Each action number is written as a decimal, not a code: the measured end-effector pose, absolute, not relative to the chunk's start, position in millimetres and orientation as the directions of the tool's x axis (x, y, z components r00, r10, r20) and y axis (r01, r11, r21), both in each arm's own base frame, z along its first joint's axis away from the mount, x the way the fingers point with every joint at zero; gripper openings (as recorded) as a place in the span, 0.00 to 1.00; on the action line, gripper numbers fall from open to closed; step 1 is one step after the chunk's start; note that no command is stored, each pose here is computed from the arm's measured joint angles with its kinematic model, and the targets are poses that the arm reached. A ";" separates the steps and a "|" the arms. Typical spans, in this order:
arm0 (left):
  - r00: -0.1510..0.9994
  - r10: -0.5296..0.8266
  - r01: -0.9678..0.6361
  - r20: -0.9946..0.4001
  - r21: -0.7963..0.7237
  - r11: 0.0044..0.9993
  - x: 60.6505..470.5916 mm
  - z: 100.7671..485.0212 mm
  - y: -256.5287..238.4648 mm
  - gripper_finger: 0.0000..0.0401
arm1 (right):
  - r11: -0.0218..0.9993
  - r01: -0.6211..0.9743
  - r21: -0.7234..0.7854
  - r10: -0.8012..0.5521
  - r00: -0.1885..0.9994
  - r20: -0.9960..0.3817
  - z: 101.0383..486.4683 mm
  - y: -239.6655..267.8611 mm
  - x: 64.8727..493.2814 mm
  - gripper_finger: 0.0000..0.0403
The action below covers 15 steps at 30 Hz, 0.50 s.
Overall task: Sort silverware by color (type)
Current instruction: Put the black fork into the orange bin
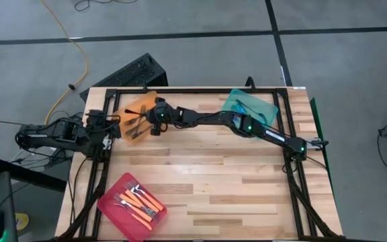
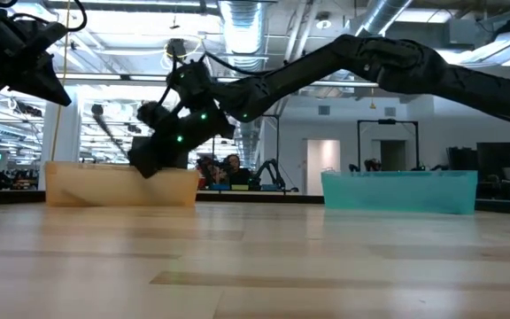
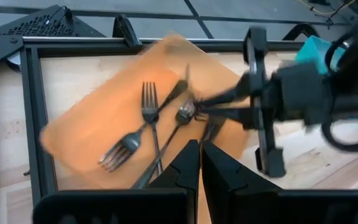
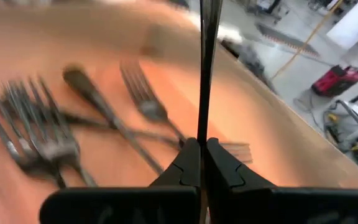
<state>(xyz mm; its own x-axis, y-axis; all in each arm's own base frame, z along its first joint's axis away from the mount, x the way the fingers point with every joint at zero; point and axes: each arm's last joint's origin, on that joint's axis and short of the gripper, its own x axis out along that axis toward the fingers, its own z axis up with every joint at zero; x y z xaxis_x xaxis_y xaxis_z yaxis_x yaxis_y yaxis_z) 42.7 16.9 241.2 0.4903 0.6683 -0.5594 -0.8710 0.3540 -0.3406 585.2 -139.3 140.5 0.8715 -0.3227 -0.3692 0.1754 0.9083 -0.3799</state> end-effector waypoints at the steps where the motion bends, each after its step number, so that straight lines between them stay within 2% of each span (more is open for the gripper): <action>1: 0.488 0.672 -0.872 -0.557 -0.341 0.352 42.6 241.3 17.0 0.00 | 0.902 0.164 -0.400 -0.326 0.865 -0.381 138.6 -137.5 585.1 0.06; 6: 0.485 0.679 -0.874 -0.551 -0.342 0.346 42.5 241.4 17.2 0.00 | 0.827 0.101 -0.553 -0.359 0.852 -0.380 137.4 -125.4 587.7 0.05; 15: 0.485 0.679 -0.873 -0.551 -0.342 0.346 42.5 241.4 17.2 0.00 | 0.704 -0.027 -0.710 -0.346 0.860 -0.375 137.8 -112.7 590.4 0.05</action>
<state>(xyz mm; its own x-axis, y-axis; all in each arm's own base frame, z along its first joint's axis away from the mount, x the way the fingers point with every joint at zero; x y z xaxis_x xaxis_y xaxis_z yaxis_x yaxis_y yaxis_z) 42.5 17.2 241.4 0.4851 0.6789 -0.5512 -0.8735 0.3461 -0.3424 590.4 -112.7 137.8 0.8598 -0.3462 -0.3755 -0.0267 0.7038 -0.7099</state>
